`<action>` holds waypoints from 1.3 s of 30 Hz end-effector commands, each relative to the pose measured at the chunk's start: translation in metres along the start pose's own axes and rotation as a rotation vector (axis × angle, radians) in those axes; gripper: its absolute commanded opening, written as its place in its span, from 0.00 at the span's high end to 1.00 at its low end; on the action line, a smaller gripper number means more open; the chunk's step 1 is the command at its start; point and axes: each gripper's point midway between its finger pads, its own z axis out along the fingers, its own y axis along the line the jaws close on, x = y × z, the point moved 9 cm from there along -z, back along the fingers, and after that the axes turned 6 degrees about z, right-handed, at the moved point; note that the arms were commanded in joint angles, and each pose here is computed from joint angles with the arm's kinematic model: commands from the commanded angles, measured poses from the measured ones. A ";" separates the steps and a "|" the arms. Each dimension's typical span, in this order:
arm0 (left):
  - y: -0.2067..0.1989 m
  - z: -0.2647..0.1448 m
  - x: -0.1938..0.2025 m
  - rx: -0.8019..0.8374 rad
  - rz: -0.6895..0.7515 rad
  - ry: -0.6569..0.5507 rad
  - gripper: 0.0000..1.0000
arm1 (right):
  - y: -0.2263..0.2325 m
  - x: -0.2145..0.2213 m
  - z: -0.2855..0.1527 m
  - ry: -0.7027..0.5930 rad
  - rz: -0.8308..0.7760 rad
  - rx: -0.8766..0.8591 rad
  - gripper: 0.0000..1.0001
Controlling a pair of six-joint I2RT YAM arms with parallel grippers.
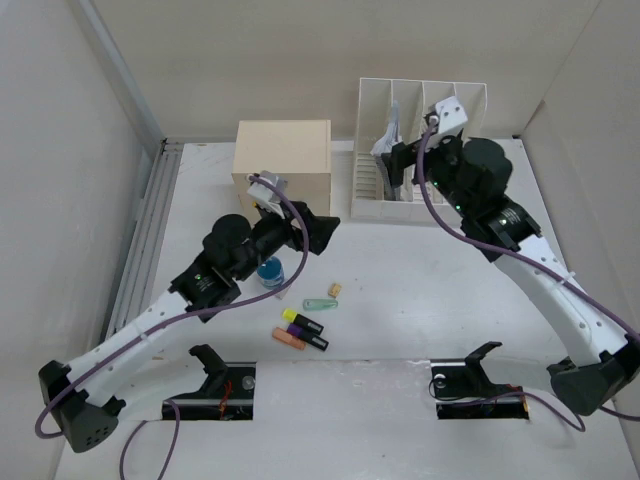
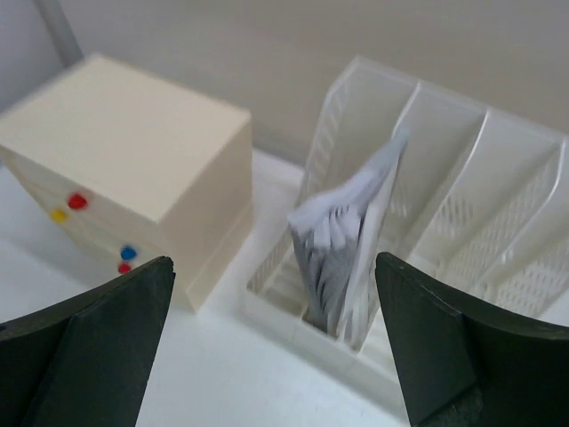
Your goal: Organize the desk
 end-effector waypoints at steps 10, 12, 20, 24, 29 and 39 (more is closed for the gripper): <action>0.024 -0.045 -0.048 -0.290 0.109 -0.182 0.00 | -0.003 0.104 -0.018 0.409 -0.142 0.026 0.01; 0.033 -0.039 -0.028 -0.340 0.092 -0.146 0.00 | -0.002 0.100 -0.029 0.373 -0.158 -0.073 0.01; 0.056 -0.024 -0.004 -0.542 0.056 -0.095 0.00 | -0.006 0.095 -0.034 0.336 -0.093 -0.112 0.01; 0.058 -0.013 0.006 -0.524 0.064 -0.060 0.00 | -0.003 0.088 -0.043 0.289 -0.082 -0.138 0.01; 0.059 0.003 -0.005 -0.466 0.066 0.014 0.00 | -0.002 0.084 -0.053 0.261 -0.137 -0.231 0.01; 0.127 0.020 -0.010 -0.447 -0.086 0.122 0.19 | -0.006 0.078 -0.059 0.252 -0.149 -0.205 0.01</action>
